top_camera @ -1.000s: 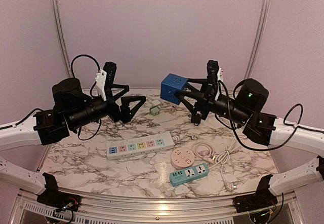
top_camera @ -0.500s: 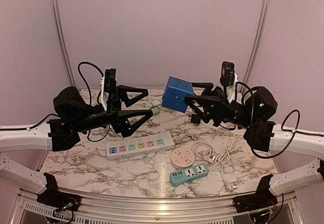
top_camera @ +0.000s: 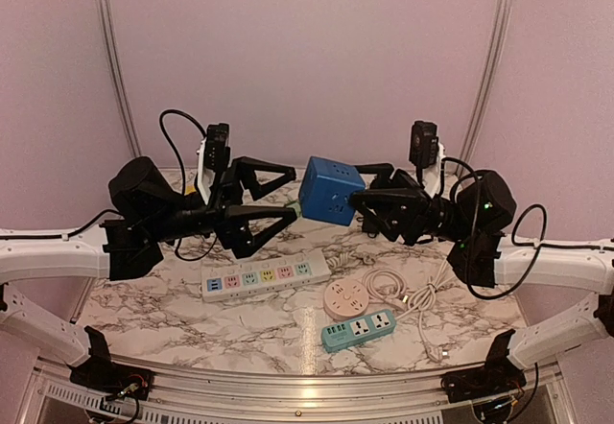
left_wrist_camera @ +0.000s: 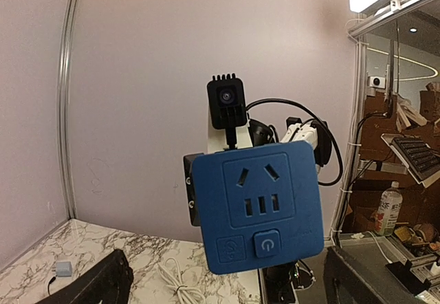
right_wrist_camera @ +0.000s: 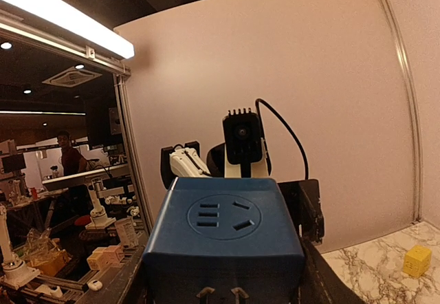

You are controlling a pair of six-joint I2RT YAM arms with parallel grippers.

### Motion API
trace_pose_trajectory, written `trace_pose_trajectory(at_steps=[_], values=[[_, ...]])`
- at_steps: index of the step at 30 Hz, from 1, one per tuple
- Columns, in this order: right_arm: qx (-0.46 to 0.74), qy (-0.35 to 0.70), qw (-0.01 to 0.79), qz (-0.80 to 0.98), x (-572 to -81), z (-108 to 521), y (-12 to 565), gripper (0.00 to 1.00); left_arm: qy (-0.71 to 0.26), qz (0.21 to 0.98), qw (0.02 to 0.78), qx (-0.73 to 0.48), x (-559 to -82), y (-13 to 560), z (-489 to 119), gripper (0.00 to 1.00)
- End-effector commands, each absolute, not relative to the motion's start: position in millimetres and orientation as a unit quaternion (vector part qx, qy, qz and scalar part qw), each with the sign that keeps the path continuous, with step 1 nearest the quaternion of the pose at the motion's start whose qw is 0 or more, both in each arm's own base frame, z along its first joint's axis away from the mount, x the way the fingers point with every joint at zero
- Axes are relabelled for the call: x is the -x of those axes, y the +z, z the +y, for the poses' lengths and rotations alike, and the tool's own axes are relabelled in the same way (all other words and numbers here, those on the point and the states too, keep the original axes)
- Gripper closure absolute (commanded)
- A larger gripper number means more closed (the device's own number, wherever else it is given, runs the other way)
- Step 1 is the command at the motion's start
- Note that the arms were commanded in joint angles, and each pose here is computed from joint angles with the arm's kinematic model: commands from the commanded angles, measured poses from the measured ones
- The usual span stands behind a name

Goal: Insert the plug
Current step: Pass from the right arm to the left

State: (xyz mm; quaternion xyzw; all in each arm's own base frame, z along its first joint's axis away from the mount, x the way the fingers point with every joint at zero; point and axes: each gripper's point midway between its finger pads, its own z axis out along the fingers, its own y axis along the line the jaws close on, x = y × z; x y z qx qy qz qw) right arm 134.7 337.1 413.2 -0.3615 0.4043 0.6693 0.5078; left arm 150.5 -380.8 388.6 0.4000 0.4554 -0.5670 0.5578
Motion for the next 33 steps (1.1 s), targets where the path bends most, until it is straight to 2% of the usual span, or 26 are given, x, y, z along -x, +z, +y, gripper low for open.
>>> trace_pose_trajectory(at_steps=[1, 33], values=[[0.368, 0.685, 0.516, 0.359, -121.6, 330.3, 431.6, 0.72, -0.587, 0.424, 0.561, -0.402, -144.9, 409.5, -382.5, 0.01], [0.334, 0.656, 0.553, 0.39, -147.5, 337.4, 429.5, 0.72, -0.614, 0.426, 0.539, -0.39, -154.0, 401.7, -400.9, 0.02]])
